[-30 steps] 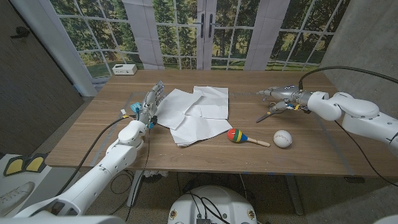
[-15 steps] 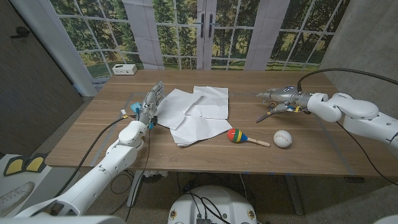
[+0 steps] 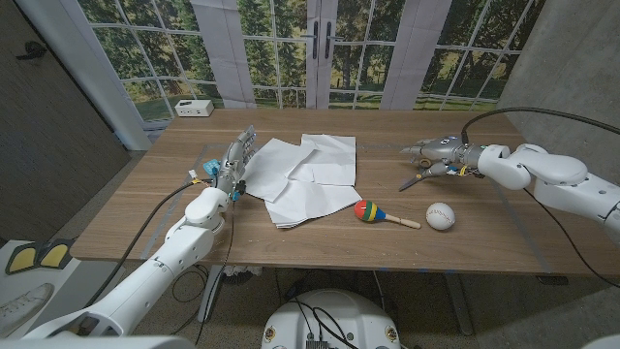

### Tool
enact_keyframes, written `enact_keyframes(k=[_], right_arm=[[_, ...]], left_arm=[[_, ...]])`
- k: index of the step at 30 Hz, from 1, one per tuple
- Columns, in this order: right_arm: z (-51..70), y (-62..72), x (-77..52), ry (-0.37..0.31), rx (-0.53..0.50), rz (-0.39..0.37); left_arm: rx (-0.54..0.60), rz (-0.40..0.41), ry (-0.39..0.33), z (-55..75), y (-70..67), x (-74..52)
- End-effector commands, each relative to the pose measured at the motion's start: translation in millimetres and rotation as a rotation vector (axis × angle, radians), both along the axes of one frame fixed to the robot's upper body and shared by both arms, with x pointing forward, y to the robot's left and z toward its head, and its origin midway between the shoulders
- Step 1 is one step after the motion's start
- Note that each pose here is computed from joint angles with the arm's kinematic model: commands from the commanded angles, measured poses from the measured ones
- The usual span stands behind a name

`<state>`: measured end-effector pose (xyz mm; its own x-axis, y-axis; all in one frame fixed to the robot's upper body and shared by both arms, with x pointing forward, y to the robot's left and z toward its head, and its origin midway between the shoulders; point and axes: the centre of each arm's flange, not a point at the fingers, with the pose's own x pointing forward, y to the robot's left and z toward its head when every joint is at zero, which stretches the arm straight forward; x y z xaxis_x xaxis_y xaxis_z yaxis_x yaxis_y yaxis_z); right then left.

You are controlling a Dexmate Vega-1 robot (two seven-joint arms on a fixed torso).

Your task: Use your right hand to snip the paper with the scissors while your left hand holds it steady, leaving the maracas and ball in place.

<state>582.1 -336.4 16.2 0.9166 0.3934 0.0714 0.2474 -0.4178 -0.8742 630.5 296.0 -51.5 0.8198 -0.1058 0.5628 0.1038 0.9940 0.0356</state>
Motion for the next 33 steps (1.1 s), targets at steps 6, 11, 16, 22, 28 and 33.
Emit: enact_keyframes(k=[6,11,16,22,28,33], right_arm=[[-0.4,-3.0,7.1,0.029,-0.043,-0.035],[-0.6,-4.7,9.7,0.033,-0.042,-0.047],[-1.9,-4.8,12.1,0.043,-0.029,-0.05],[-2.8,-3.4,13.5,0.05,-0.029,-0.042],[-4.0,-3.0,14.6,0.054,-0.025,-0.037],[-5.2,-2.4,14.9,0.058,-0.027,-0.035]], left_arm=[[-0.005,-0.001,-0.009,3.0,0.2,0.6],[-0.005,0.001,-0.008,2.8,1.7,-0.6],[-0.006,0.003,-0.004,1.4,2.0,-2.2],[-0.008,0.006,-0.001,-0.3,3.1,-2.0],[-0.009,0.007,-0.001,-0.9,3.3,-1.5],[-0.008,0.005,0.0,-1.1,3.0,-0.3]])
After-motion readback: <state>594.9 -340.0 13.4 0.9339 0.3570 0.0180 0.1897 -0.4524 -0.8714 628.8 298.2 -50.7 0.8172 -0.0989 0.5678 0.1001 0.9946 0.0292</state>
